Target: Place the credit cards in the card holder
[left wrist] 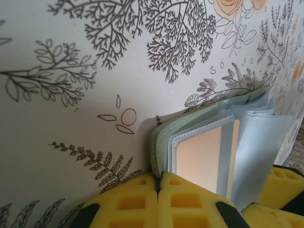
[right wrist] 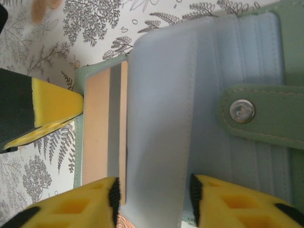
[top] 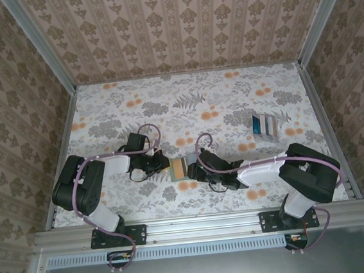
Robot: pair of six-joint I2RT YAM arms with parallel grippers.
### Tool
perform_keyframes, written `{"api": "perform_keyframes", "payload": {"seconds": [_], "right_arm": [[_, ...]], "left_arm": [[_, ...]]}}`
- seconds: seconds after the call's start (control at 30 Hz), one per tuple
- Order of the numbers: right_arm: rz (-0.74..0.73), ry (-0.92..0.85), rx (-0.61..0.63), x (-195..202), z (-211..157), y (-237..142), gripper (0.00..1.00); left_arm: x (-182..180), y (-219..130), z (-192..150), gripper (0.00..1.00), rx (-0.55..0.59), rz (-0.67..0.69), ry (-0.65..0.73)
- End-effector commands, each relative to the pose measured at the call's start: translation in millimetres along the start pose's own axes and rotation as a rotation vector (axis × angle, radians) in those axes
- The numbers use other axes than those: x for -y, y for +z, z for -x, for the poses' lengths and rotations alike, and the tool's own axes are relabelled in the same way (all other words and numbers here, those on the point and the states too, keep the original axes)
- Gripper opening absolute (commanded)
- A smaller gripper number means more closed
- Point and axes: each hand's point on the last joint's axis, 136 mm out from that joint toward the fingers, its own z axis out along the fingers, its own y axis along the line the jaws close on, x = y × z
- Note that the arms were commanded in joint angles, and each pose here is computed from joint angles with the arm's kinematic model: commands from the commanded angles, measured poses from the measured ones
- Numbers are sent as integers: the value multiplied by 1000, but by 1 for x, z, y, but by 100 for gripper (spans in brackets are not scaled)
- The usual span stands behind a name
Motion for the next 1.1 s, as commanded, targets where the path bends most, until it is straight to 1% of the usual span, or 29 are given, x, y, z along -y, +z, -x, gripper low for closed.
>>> {"api": "perform_keyframes", "payload": {"seconds": [0.0, 0.07, 0.17, 0.3, 0.37, 0.47, 0.53, 0.6, 0.67, 0.7, 0.77, 0.87, 0.97, 1.07], "right_arm": [[34, -28, -23, -13, 2, 2, 39], [40, -67, -24, -19, 5, 1, 37], [29, -101, -21, -23, 9, -1, 37], [47, -132, -13, -31, 14, -5, 37], [49, -149, -12, -32, 15, -4, 29], [87, -154, -27, -40, 14, 0, 12], [92, -158, -29, -42, 14, 2, 6], [106, -170, -30, -46, 14, 2, 5], [133, -180, -39, -55, 15, 3, 7], [153, -191, -50, -60, 13, 5, 11], [180, -196, -83, -66, 7, 11, 24], [254, -171, -120, -76, 2, 18, 29], [298, -153, -97, -76, 20, 11, 35], [300, -150, -52, -69, 45, -4, 39]], "left_arm": [[-18, 6, -12, 1, -31, 70, -32], [-20, 7, -13, 1, -29, 72, -35], [-20, 6, -13, 1, -38, 75, -35], [-21, 4, -11, 1, -22, 79, -34], [-20, 4, -11, 2, -30, 80, -33], [-20, 3, -9, 4, -21, 83, -34], [-19, 4, -7, 8, -19, 82, -27], [-18, 4, -6, 10, -27, 87, -23], [-18, 4, -5, 12, -22, 87, -22], [-18, 4, -5, 12, -19, 84, -23], [-17, 5, -2, 13, -18, 83, -20], [-15, 5, -1, 16, -27, 82, -24], [-15, 4, 1, 28, -14, 89, -26], [-11, 1, 4, 34, -13, 86, -19]]}}
